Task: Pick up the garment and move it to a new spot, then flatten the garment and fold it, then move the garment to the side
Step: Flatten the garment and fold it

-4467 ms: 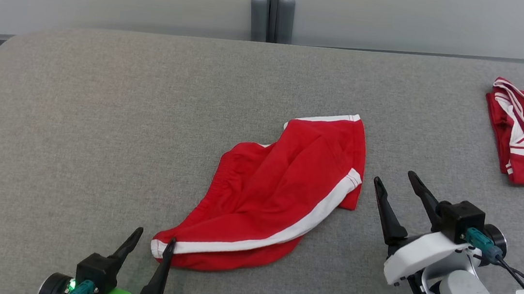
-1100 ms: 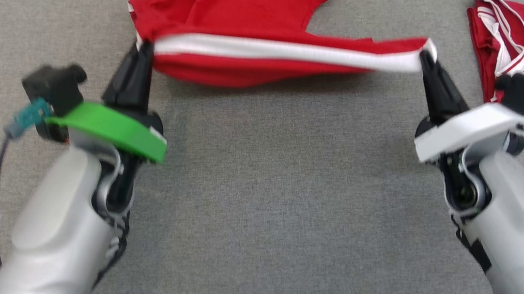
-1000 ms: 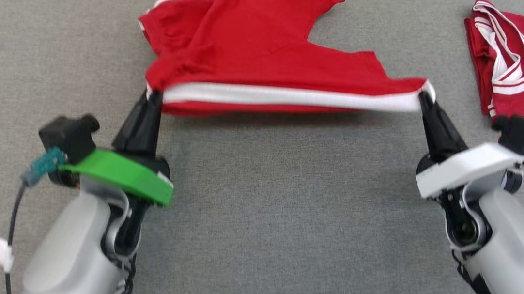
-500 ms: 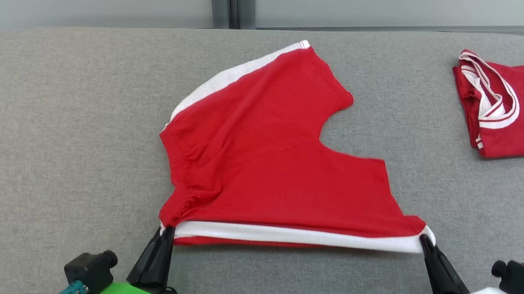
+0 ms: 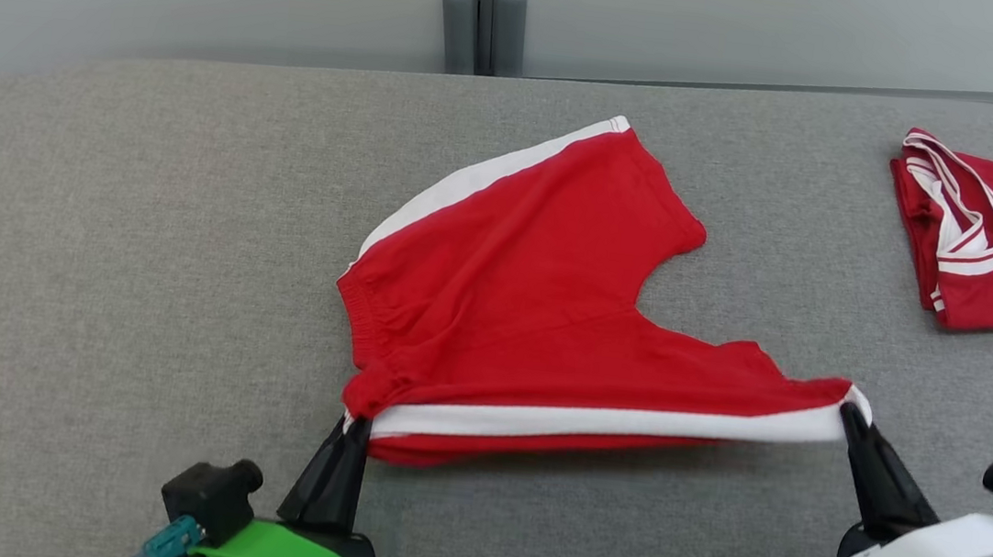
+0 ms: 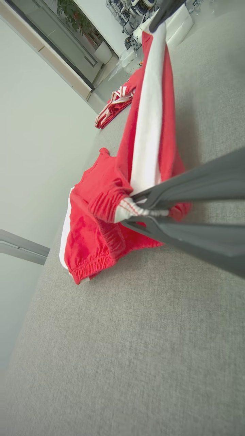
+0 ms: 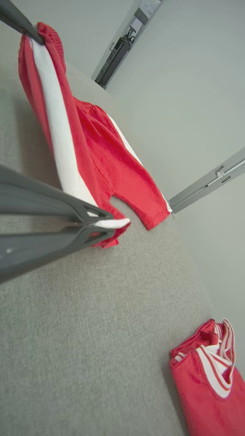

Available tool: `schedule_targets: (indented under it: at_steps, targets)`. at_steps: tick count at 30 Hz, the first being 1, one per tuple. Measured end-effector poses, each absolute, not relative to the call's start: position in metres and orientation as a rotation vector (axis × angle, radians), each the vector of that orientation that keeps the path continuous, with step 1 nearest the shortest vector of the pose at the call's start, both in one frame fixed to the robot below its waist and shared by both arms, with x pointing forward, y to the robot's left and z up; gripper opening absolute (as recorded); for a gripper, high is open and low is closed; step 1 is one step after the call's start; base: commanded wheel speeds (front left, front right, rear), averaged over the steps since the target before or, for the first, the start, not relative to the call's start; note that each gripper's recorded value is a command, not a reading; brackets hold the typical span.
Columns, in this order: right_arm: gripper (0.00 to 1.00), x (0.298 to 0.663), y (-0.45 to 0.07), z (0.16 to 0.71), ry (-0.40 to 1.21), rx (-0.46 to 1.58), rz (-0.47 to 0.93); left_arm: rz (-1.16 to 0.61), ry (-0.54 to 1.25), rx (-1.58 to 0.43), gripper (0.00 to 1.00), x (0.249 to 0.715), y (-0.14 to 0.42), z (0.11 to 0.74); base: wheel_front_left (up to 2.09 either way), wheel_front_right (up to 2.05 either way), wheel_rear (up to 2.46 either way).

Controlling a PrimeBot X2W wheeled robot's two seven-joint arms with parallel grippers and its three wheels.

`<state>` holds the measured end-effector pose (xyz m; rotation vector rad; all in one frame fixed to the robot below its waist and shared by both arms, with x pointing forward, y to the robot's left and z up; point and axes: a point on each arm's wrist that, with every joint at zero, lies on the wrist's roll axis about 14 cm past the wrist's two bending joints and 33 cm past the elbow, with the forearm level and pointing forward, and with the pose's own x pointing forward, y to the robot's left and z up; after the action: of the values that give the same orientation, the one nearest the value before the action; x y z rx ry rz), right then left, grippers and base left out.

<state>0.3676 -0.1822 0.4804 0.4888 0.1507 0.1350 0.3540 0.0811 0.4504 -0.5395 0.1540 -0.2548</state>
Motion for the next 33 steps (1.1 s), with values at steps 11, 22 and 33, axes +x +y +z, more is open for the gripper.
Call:
schedule_targets:
  at_steps: [11, 22, 33]
  targets:
    - [0.00, 0.462, -0.166, 0.528, 0.078, 0.399, 0.238, -0.302, 0.087, -0.552, 0.00, 0.397, 0.072, 0.474, 0.00, 0.00, 0.00]
    - [0.00, 0.560, -0.130, 0.524, 0.129, 0.344, 0.282, -0.300, 0.076, -0.540, 0.00, 0.446, 0.079, 0.481, 0.00, 0.00, 0.00]
    - [0.00, 0.624, -0.089, 0.494, 0.198, 0.290, 0.303, -0.256, 0.106, -0.499, 0.00, 0.484, 0.097, 0.468, 0.00, 0.00, 0.00]
